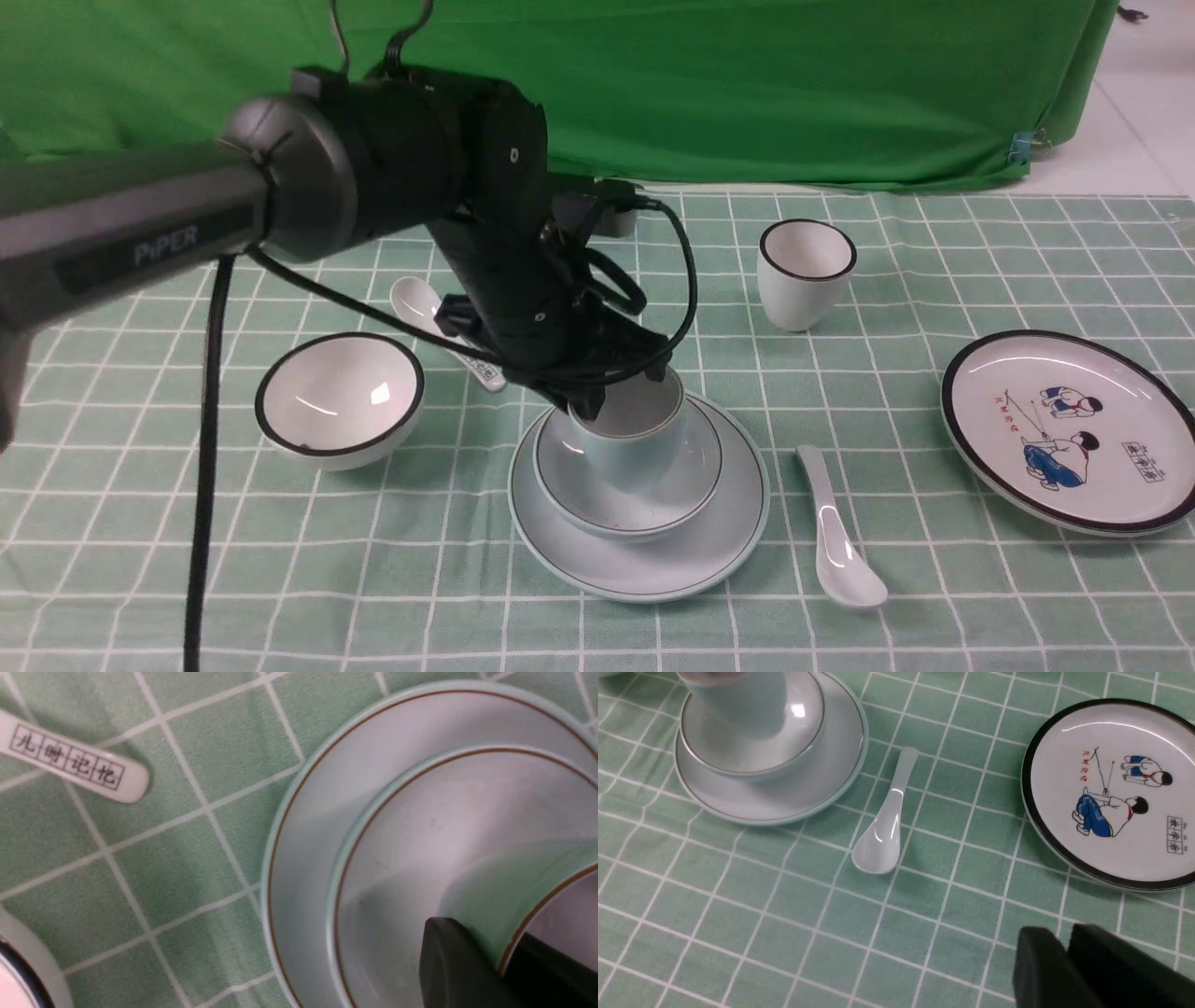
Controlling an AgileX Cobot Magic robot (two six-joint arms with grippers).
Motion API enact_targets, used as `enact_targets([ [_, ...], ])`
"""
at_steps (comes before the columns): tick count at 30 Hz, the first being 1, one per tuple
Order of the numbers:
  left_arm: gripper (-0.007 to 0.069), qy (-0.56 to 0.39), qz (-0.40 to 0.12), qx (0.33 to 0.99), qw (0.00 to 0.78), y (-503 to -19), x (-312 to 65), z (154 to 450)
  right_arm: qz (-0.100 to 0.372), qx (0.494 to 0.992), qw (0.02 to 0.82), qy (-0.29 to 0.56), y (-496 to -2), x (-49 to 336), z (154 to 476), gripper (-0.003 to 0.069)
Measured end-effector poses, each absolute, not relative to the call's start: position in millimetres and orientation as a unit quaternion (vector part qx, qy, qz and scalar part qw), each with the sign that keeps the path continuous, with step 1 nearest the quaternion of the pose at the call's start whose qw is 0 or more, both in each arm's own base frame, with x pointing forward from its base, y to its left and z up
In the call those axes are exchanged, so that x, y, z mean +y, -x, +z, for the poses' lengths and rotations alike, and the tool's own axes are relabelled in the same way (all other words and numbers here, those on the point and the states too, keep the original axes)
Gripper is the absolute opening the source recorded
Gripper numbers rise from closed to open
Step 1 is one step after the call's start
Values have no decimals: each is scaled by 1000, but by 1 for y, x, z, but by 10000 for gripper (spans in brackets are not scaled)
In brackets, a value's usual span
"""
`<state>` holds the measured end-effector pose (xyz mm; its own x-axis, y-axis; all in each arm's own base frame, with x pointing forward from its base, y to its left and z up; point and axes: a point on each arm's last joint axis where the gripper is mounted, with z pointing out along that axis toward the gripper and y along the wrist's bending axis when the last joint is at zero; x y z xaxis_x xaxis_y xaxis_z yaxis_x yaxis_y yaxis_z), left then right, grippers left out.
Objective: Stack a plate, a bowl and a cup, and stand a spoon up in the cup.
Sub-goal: Use the left arm to put the blue teacup into the blue rice bowl in the middle, then use the right arm to grab a blue soup spoon
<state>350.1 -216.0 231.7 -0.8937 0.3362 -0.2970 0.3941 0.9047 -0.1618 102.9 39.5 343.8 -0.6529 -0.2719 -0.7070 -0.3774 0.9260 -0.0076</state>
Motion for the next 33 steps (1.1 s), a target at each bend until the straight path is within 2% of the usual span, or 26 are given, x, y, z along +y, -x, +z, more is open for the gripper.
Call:
enact_targets([
  [3,31,-192,-88,968,133,-352,-212,222,70,906,377,179,-103,40,344,129],
  [9,34,-193,-86,967,141,-353,-212,222,62,909,372,179,-106,39,342,130],
  [13,71,-192,-88,966,148,-354,-212,223,55,923,345,161,-118,42,339,130],
  [18,231,-185,-101,967,146,-354,-214,224,43,948,274,156,-151,54,340,139],
  [21,324,-186,-102,968,134,-350,-214,233,44,960,228,155,-194,70,335,153],
  [23,339,-190,-97,968,132,-345,-210,245,42,965,205,155,-216,79,327,195],
  [24,337,-190,-96,968,134,-344,-209,249,42,967,197,155,-223,82,324,208],
  [26,305,-190,-88,967,148,-339,-204,265,47,971,169,162,-244,92,310,279],
  [28,193,-193,-81,960,188,-325,-192,303,57,971,140,184,-273,107,287,395],
  [29,171,-192,-80,959,193,-324,-190,306,57,971,141,186,-273,108,288,395],
  [31,64,-188,-85,951,232,-308,-179,336,57,971,118,198,-295,121,261,463],
  [33,26,-184,-89,944,257,-292,-169,355,55,972,103,203,-308,129,243,487],
])
